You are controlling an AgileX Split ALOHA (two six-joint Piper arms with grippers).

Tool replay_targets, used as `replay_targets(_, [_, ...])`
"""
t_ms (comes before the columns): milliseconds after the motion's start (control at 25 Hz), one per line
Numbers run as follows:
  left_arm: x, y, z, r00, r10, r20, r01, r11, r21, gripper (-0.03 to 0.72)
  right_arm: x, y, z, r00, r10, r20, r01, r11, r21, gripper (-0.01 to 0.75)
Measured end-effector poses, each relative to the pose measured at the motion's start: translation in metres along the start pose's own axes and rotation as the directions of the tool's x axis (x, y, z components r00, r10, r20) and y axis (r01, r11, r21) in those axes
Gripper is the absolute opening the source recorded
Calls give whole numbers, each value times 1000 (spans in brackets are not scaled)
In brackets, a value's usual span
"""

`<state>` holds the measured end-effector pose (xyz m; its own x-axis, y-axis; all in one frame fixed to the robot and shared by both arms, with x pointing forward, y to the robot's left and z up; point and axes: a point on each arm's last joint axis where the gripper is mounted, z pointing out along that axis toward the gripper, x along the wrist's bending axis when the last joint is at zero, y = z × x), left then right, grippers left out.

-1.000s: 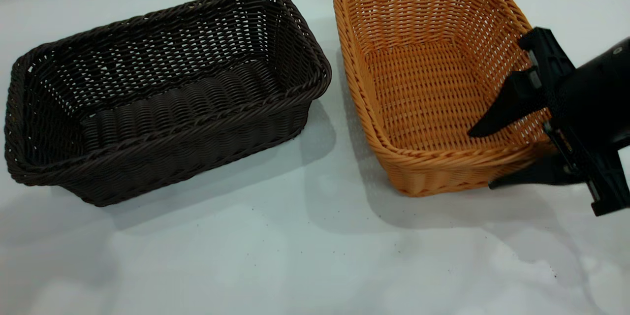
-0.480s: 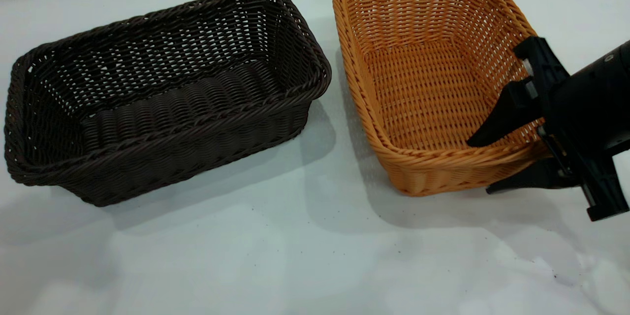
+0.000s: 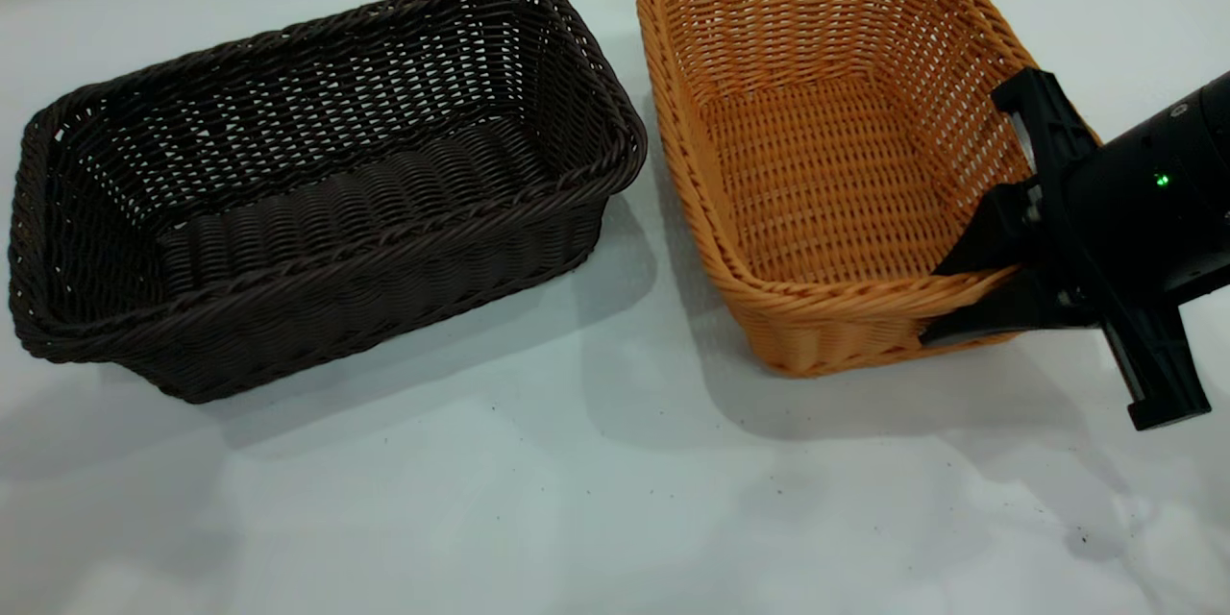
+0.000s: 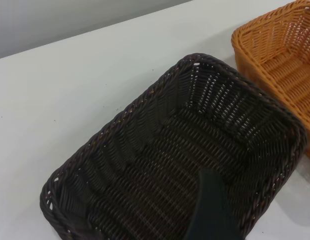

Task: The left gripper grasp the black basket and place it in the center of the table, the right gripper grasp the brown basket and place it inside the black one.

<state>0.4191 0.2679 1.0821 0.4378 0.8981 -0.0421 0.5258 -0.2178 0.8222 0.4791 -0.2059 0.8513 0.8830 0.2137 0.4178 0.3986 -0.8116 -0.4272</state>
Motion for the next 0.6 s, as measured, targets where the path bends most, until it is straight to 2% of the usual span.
replay_targets(200, [0,0,0,1000,-1,0,1,1000,0,426,1,0,-1,1000,-15,-5,15,1000,-1,114])
replay_targets(600, [-1,-8,13,997,-48,54,44,997,64,426,16,22,-47,986,-121,-118,110,989,-96,114])
